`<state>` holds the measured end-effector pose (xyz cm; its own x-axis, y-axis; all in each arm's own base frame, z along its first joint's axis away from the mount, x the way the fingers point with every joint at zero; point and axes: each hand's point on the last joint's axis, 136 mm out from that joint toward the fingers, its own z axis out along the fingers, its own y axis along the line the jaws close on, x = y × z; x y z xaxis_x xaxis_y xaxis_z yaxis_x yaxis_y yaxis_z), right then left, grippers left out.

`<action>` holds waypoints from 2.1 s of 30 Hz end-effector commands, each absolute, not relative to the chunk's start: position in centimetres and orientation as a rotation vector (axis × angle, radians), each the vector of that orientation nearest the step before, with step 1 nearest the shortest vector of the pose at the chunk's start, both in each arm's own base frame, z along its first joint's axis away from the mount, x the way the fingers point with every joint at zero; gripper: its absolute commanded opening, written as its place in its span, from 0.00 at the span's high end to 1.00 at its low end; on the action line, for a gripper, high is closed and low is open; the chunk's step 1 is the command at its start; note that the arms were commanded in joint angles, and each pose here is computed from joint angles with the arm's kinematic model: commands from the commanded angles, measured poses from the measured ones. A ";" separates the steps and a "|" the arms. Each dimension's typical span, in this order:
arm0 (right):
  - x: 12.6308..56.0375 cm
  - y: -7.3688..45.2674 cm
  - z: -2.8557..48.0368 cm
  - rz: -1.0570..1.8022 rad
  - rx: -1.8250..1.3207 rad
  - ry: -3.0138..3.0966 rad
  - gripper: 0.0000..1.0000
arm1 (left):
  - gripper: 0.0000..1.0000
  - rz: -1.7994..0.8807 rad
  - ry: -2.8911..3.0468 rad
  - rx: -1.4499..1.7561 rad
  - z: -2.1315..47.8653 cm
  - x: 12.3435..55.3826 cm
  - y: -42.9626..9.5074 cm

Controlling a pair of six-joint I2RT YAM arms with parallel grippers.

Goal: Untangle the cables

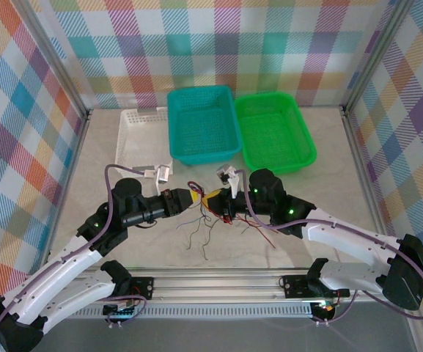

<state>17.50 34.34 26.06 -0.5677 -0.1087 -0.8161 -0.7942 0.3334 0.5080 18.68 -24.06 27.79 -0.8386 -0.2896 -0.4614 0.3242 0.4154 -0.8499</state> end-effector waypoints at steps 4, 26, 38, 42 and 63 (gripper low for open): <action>18.0 34.9 27.9 1.276 -0.793 1.862 1.00 | 0.85 -1.488 2.082 0.110 28.4 18.0 -24.8; 24.7 23.2 26.4 1.021 -0.299 2.053 1.00 | 1.00 -0.769 2.253 0.048 28.9 20.2 -16.7; 27.4 14.4 24.6 0.874 0.123 2.156 1.00 | 1.00 -0.472 2.207 0.001 33.1 21.8 -11.2; 27.7 12.7 24.2 0.815 0.194 2.173 1.00 | 1.00 -0.424 2.200 -0.039 33.8 22.7 -10.0; 27.8 6.0 18.7 0.572 0.501 2.291 1.00 | 1.00 -0.281 1.764 -0.419 44.8 20.3 -0.7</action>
